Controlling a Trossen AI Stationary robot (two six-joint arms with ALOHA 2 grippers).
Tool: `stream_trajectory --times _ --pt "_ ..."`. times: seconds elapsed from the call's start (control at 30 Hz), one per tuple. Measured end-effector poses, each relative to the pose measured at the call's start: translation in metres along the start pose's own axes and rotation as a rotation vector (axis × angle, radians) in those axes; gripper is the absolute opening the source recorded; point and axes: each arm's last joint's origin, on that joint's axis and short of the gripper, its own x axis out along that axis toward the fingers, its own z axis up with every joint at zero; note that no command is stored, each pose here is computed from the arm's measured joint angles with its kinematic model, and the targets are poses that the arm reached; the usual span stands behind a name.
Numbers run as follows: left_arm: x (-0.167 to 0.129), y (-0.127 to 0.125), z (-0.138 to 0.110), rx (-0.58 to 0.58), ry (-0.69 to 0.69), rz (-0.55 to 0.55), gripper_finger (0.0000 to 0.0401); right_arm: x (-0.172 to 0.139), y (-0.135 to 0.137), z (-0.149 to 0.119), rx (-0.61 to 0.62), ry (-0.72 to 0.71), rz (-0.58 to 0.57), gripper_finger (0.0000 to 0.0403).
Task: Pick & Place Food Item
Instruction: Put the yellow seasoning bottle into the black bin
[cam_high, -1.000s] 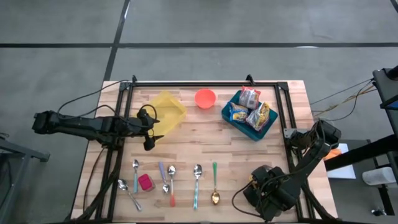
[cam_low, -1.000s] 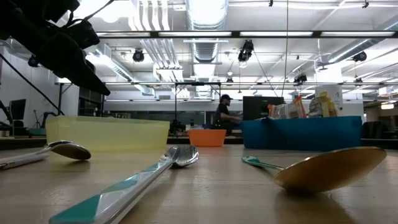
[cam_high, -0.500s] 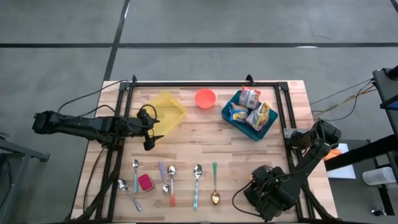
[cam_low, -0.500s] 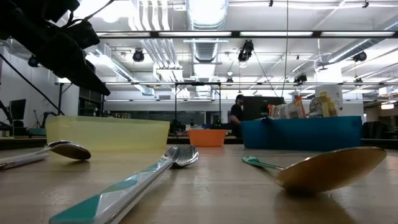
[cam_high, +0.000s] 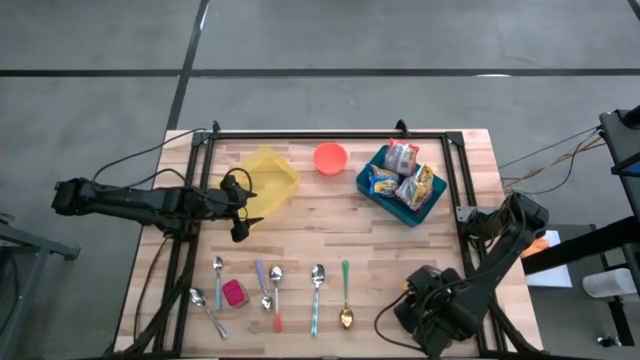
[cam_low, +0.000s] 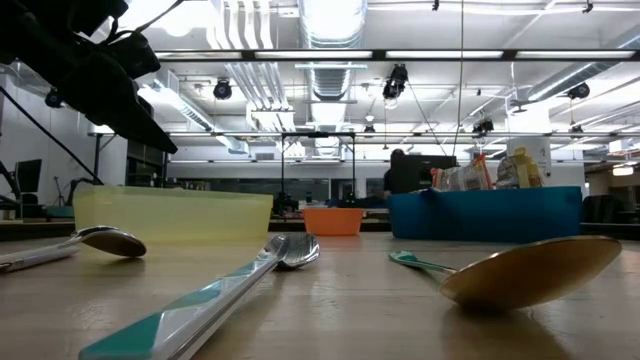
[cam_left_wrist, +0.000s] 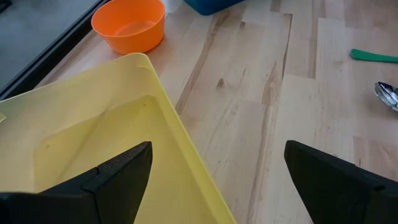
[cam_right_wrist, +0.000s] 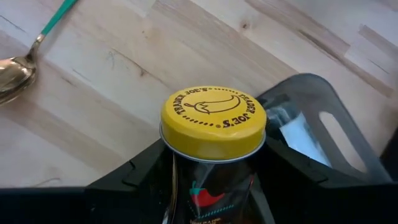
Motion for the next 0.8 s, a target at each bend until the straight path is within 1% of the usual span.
stream_trajectory --times 0.13,0.27,0.47,0.6,0.8 --pt "0.0 0.0 0.0 0.0 0.0 0.0 0.0368 -0.014 0.003 0.002 0.008 0.05 0.016 0.0206" --pt "0.0 0.0 0.0 0.003 0.0 0.0 0.0368 -0.022 0.006 0.002 0.015 0.103 0.029 0.0206" --pt "0.0 0.0 0.0 0.003 0.0 0.001 0.0368 -0.028 0.006 -0.001 0.019 0.24 -0.001 0.0206" --pt "0.0 0.0 0.0 0.003 0.0 0.0 0.0368 -0.027 0.005 -0.001 0.017 0.237 -0.011 0.0206" --pt "0.0 0.0 0.0 0.003 0.0 0.0 0.0368 -0.017 0.006 -0.005 0.003 0.218 -0.047 0.0206"
